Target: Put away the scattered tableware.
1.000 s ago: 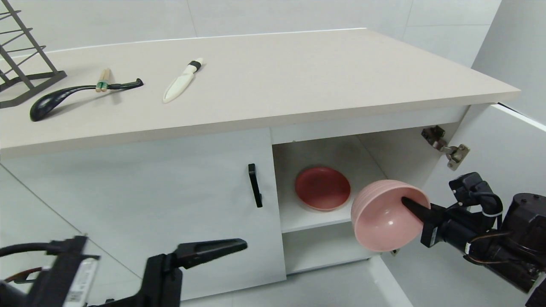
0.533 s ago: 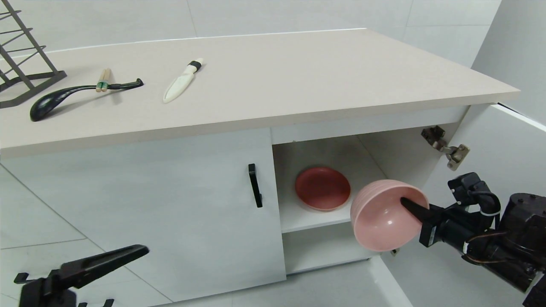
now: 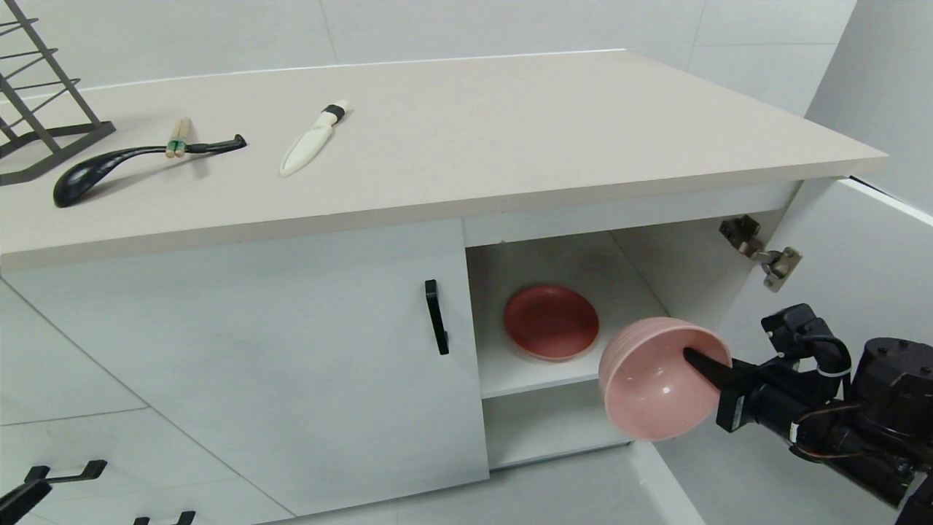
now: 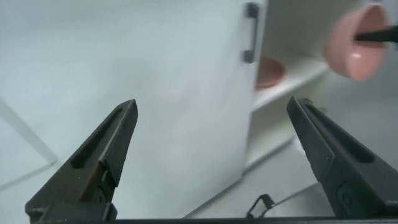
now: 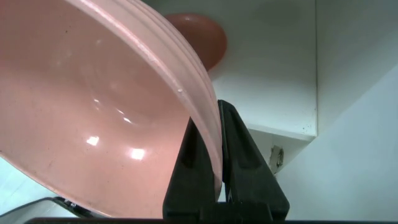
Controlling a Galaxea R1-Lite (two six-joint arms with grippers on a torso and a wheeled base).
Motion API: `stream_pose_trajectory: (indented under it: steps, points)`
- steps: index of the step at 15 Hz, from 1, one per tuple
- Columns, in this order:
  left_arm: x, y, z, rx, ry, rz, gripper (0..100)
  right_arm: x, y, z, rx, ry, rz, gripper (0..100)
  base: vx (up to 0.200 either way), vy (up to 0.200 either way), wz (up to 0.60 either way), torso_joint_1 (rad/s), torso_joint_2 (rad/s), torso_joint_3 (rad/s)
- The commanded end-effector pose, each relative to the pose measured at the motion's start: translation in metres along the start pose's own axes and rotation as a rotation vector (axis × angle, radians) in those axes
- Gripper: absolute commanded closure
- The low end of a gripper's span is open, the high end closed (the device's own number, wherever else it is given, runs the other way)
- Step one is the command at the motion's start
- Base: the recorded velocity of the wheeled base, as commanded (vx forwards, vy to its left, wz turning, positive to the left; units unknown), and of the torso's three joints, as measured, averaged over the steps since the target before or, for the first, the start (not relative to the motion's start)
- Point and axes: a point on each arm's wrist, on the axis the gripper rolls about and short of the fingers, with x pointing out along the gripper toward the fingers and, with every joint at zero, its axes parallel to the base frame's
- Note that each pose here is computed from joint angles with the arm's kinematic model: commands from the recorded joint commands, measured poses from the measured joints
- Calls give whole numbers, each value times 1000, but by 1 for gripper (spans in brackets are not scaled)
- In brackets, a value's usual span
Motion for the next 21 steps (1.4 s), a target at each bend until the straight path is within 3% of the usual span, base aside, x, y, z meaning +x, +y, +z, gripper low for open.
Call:
stream_pose_trajectory:
  steps: [1, 2, 3, 7, 8, 10, 13, 15, 16, 19, 21]
  points:
    - [-17, -6, -4, 11, -77, 68, 0, 8, 1, -2, 2, 1, 6, 100, 0, 0, 0, 0, 0, 0]
    - [-22, -8, -9, -5, -78, 90, 0, 12, 0, -1, 15, -8, 6, 100, 0, 0, 0, 0, 0, 0]
    - [-28, -11, -17, -43, -63, 104, 0, 22, 4, 5, 64, -45, 32, 100, 0, 0, 0, 0, 0, 0]
    - [-29, -12, -26, -61, 11, 103, 0, 54, 13, 2, 88, -66, 77, 100, 0, 0, 0, 0, 0, 0]
    - [-30, -13, -32, -65, 50, 94, 0, 66, 13, 4, 85, -87, 79, 100, 0, 0, 0, 0, 0, 0]
    - [-33, -14, -40, -12, 105, 79, 0, 78, 16, 16, 80, -125, 91, 100, 0, 0, 0, 0, 0, 0]
    - [-35, -15, -40, 31, 83, 82, 0, 101, 16, 29, 82, -99, 96, 100, 0, 0, 0, 0, 0, 0]
    - [-36, -11, -41, 104, 107, 239, 0, 112, 16, 26, 87, -58, 92, 100, 0, 0, 0, 0, 0, 0]
    - [-36, -9, -41, 120, 120, 317, 0, 116, 16, 26, 87, -56, 91, 100, 0, 0, 0, 0, 0, 0]
    - [-36, -9, -41, 112, 123, 328, 0, 123, 16, 23, 89, -32, 90, 100, 0, 0, 0, 0, 0, 0]
    - [-36, -9, -37, 113, 85, 325, 0, 127, 15, 21, 94, 12, 88, 100, 0, 0, 0, 0, 0, 0]
